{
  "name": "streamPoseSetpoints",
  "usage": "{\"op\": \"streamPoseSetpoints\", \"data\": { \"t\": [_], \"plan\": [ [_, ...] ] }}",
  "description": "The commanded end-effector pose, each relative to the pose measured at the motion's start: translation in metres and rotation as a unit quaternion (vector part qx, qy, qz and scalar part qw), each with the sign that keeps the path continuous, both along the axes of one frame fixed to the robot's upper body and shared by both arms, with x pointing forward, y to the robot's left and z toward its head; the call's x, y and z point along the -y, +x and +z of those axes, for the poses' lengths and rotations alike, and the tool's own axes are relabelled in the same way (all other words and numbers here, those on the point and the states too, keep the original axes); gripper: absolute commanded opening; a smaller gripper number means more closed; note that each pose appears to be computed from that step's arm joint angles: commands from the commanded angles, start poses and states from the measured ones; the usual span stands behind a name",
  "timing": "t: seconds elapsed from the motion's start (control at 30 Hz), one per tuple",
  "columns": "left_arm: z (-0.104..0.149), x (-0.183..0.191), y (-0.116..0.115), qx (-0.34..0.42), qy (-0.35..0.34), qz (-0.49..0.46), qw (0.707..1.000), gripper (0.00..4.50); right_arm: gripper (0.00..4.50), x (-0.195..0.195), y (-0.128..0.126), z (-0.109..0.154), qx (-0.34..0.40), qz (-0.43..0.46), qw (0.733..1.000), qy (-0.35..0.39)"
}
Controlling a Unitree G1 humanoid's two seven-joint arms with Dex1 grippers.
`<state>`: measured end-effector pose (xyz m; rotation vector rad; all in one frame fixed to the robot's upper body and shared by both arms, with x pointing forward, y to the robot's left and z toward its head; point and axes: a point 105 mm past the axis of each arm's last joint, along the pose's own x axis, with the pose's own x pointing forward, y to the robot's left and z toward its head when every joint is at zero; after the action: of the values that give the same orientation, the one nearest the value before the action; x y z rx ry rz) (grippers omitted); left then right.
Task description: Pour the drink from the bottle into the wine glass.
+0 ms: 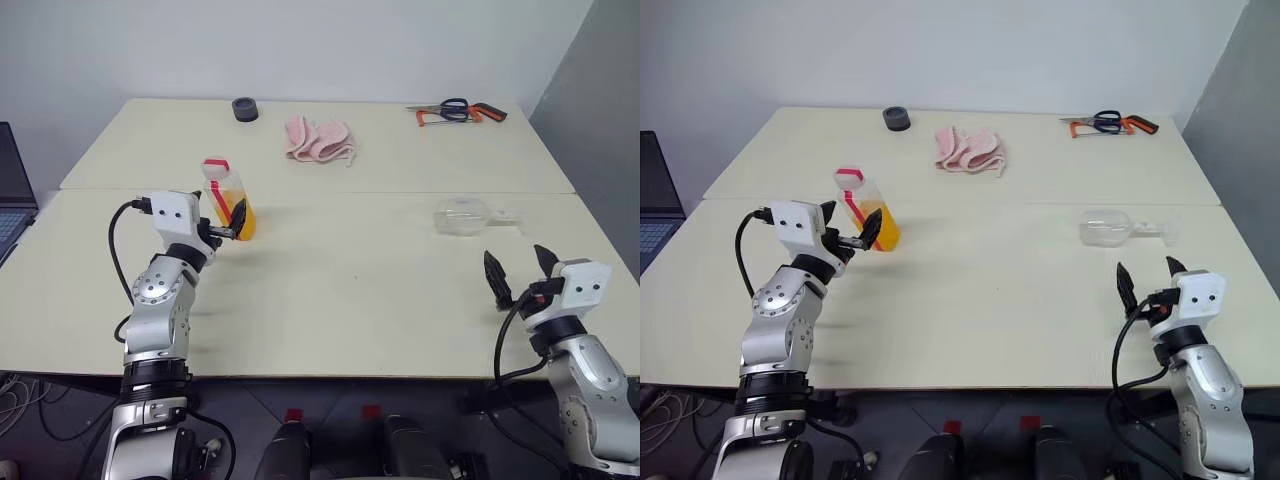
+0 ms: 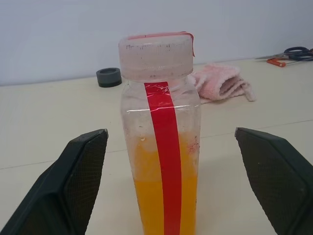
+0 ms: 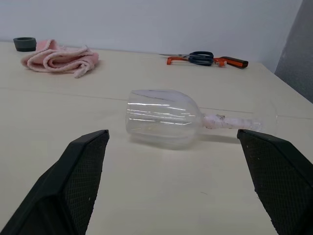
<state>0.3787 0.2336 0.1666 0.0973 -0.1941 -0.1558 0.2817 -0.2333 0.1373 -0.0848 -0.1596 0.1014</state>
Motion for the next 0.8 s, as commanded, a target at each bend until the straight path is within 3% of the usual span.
{"op": "streamPoseSetpoints", "data": {
  "t": [0.03, 0.4, 0.63, 0.8],
  "plan": [
    [0.0133, 0.0026, -0.0035, 0.029, 0.018, -0.006, 0.999, 4.45, 4.50, 0.0001, -0.0019, 0.0095, 0.022, 0.001, 1.000, -0.007],
    [0.0110, 0.0023, -0.0033, 0.023, 0.023, -0.002, 0.999, 4.45, 4.50, -0.0006, -0.0020, 0.0081, 0.019, 0.004, 1.000, -0.008],
    [0.0098, 0.0074, -0.0059, 0.017, -0.021, -0.034, 0.999, 4.45, 4.50, -0.0049, -0.0025, 0.0066, 0.015, 0.017, 1.000, -0.006],
    [0.0074, 0.0057, -0.0029, 0.012, -0.002, -0.015, 1.000, 4.45, 4.50, -0.0078, -0.0037, 0.0075, 0.014, 0.033, 0.999, -0.003]
  ]
}}
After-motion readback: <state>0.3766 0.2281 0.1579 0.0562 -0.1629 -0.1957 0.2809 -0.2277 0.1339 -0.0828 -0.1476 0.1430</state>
